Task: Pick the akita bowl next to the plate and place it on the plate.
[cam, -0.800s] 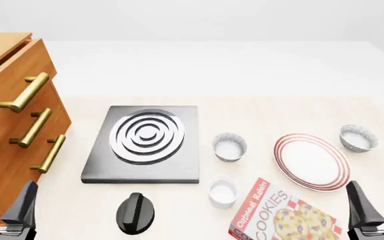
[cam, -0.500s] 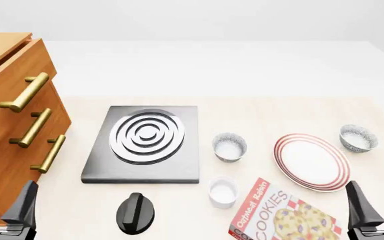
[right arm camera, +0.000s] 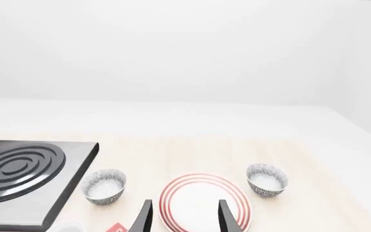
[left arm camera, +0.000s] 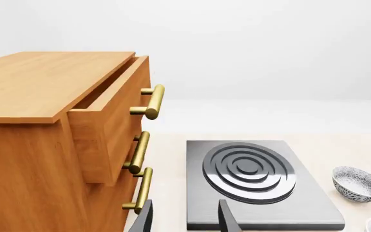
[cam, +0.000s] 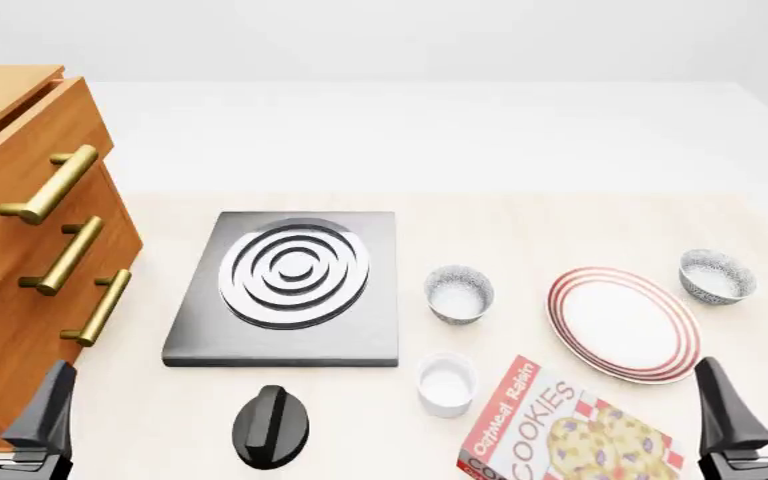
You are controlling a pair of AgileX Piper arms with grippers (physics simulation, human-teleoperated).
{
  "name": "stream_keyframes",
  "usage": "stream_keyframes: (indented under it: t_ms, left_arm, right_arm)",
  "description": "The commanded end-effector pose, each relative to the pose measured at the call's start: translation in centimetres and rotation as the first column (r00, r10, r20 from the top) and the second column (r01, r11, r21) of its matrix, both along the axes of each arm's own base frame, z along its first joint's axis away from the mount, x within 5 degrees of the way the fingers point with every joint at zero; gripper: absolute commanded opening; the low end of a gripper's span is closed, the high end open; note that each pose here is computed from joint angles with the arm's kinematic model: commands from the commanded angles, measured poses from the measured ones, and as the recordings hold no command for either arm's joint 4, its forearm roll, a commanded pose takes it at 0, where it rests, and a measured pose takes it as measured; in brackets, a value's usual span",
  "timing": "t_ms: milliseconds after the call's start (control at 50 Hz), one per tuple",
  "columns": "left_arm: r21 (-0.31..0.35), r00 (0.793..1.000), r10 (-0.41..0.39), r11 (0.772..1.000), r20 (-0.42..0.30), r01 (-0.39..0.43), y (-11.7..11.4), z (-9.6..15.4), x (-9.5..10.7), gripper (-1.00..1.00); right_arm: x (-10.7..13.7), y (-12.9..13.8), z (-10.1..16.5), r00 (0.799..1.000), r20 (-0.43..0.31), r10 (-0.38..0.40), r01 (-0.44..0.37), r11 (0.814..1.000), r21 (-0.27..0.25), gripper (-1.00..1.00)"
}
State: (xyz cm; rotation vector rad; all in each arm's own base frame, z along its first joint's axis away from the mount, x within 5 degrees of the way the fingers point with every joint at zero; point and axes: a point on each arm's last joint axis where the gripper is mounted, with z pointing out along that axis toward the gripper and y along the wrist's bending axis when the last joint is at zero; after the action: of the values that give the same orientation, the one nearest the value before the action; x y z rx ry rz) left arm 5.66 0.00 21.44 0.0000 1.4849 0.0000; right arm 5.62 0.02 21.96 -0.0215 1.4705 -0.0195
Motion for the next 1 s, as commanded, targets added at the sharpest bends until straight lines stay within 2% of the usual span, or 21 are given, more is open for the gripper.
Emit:
stream_keyframes:
  t_ms: [20,480,1000]
  left_arm:
    - [0.0,1.0,0.0,1.0,0.0,0.0,0.0,0.0,0.0,1.0]
    - [0.0,1.0,0.0,1.0,0.0,0.0,0.0,0.0,0.0,1.0]
    - [0.0,1.0,0.0,1.0,0.0,0.0,0.0,0.0,0.0,1.0]
  right_arm:
    - [0.1,0.0,0.7,1.0,0.008,0.001,-0.001,1.0,0.0,1.0]
    - [1.2,0.1,2.2,1.0,0.013,0.019,-0.019,1.0,-0.01,1.0]
    - [2.9,0.4,3.8,0.999,0.015,0.041,-0.041,0.999,0.004,1.0]
